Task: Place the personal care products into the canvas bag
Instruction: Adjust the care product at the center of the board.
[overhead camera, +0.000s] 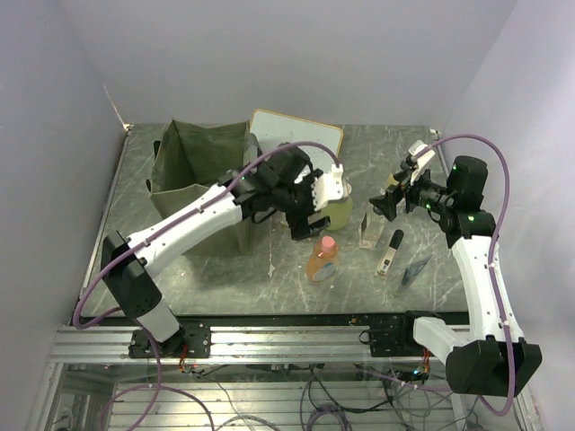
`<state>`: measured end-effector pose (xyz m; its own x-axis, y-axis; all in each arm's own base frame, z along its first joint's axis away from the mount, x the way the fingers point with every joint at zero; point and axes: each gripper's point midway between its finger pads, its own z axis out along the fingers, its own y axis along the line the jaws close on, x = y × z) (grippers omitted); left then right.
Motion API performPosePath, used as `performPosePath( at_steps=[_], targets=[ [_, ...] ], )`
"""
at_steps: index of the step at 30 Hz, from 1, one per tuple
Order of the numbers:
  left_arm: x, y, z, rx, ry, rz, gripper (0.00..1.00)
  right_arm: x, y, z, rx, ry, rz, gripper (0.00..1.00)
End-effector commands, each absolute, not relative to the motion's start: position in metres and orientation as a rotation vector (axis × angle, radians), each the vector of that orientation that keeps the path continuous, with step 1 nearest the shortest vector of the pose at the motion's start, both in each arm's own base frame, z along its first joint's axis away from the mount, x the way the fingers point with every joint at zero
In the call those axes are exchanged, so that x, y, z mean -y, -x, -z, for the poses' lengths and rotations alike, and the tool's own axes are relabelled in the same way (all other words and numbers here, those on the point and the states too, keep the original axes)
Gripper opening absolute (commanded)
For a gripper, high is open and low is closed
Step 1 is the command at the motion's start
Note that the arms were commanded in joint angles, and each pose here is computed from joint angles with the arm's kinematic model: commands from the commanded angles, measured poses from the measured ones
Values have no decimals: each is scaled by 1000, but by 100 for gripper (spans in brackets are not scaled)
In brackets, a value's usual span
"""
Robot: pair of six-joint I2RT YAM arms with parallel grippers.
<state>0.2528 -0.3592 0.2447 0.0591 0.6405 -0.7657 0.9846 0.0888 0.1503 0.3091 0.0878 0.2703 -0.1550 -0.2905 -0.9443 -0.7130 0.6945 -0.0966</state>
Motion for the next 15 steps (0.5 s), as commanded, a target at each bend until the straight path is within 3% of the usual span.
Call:
performPosePath(
  at_steps=[1, 15],
  targets=[
    [378, -224, -262, -1644, -1514, 749, 94, -81, -313, -267, -1747, 785, -424, 100],
    [396, -209, -234, -1773, -1409, 814, 91, -75, -315, -268, -1740, 774, -427, 100]
  ],
)
